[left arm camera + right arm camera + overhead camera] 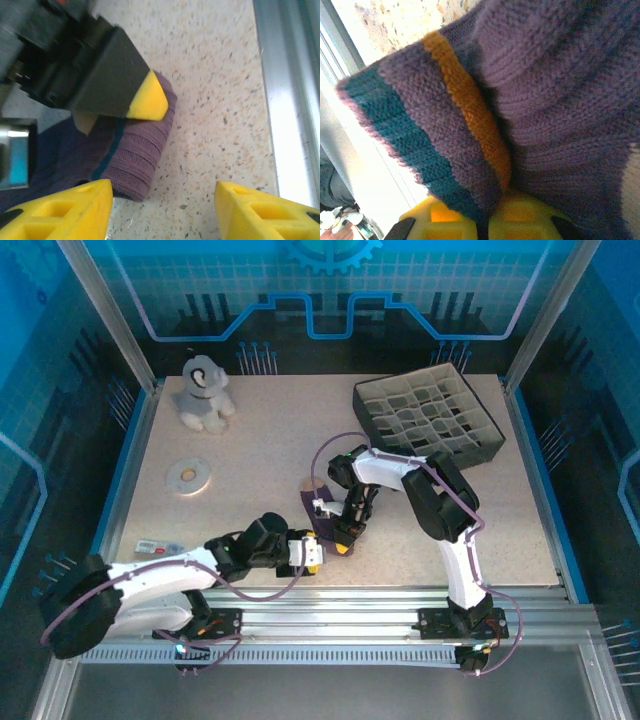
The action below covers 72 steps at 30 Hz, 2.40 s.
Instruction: Roll the socks
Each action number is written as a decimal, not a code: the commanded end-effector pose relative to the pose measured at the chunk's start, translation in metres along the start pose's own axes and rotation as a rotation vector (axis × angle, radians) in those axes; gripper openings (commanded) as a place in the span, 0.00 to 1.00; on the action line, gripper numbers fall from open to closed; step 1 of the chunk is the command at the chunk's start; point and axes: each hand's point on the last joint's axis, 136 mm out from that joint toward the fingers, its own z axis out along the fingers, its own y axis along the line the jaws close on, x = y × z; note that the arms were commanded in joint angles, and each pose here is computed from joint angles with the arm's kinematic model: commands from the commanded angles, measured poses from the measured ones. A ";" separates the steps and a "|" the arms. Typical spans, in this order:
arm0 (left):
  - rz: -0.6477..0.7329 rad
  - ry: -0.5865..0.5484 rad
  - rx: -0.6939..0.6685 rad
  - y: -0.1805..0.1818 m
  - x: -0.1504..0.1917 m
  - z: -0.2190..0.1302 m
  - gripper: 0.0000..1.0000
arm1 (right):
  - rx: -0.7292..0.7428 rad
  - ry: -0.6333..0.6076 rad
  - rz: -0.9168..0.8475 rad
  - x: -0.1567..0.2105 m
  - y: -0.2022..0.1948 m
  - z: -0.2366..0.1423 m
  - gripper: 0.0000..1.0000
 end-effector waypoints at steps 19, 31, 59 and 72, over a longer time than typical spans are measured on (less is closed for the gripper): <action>-0.042 -0.065 -0.016 0.033 -0.021 0.048 0.59 | 0.194 0.112 0.035 0.028 -0.058 0.013 0.00; -0.117 -0.069 0.002 0.020 -0.008 0.048 0.55 | 0.198 0.097 0.042 0.036 -0.060 0.013 0.00; -0.468 -0.015 0.143 0.004 0.008 0.053 0.00 | 0.034 -0.285 0.090 0.007 -0.030 -0.040 0.42; -0.746 0.010 0.243 0.005 0.022 0.057 0.00 | 0.386 -0.654 0.044 0.013 -0.031 -0.111 0.44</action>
